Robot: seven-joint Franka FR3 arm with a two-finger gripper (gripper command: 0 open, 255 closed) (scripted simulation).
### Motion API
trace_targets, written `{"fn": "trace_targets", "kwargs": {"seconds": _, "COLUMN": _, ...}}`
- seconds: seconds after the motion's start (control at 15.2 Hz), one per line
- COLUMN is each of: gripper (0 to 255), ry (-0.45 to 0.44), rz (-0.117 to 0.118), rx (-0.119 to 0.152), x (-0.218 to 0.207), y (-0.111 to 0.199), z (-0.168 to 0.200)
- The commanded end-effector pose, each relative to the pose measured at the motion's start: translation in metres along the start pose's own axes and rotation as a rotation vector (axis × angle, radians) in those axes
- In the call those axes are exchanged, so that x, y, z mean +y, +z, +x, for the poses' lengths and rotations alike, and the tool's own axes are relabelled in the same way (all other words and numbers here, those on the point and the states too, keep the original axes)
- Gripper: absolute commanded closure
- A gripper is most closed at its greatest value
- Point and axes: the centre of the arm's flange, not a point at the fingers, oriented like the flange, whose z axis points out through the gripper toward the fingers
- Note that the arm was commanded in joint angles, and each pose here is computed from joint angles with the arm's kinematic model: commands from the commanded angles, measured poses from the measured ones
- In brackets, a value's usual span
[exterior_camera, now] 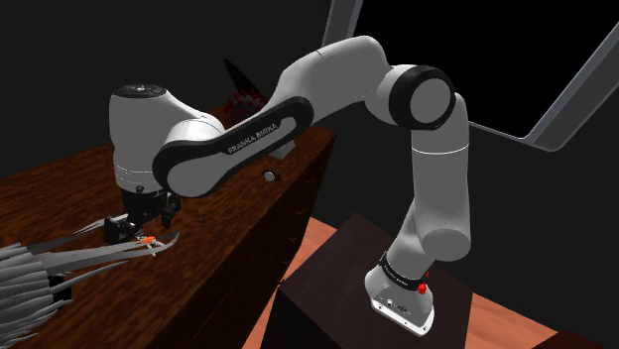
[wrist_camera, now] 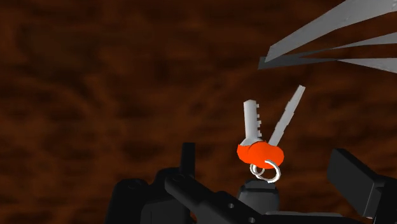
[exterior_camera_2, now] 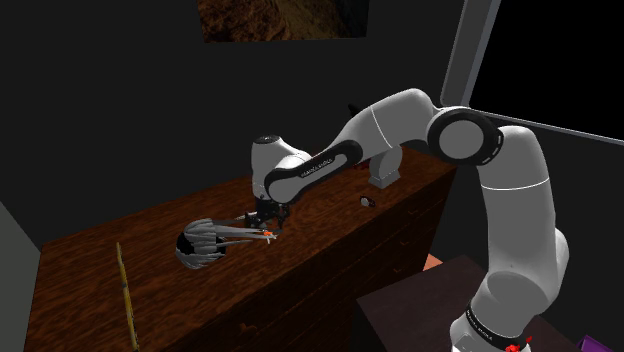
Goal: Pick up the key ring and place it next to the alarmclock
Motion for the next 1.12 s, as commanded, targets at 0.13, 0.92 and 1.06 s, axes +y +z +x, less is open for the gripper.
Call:
{"fn": "trace_targets", "kwargs": {"seconds": 0.13, "gripper": 255, "ry": 0.0, "rz": 0.0, "rx": 0.0, "x": 0.0, "y": 0.0, "z": 0.0}}
{"fn": "trace_targets", "kwargs": {"seconds": 0.92, "gripper": 255, "ry": 0.0, "rz": 0.0, "rx": 0.0, "x": -0.002, "y": -0.026, "z": 0.001}}
{"fn": "trace_targets", "kwargs": {"seconds": 1.06, "gripper": 255, "ry": 0.0, "rz": 0.0, "rx": 0.0, "x": -0.002, "y": -0.037, "z": 0.002}}
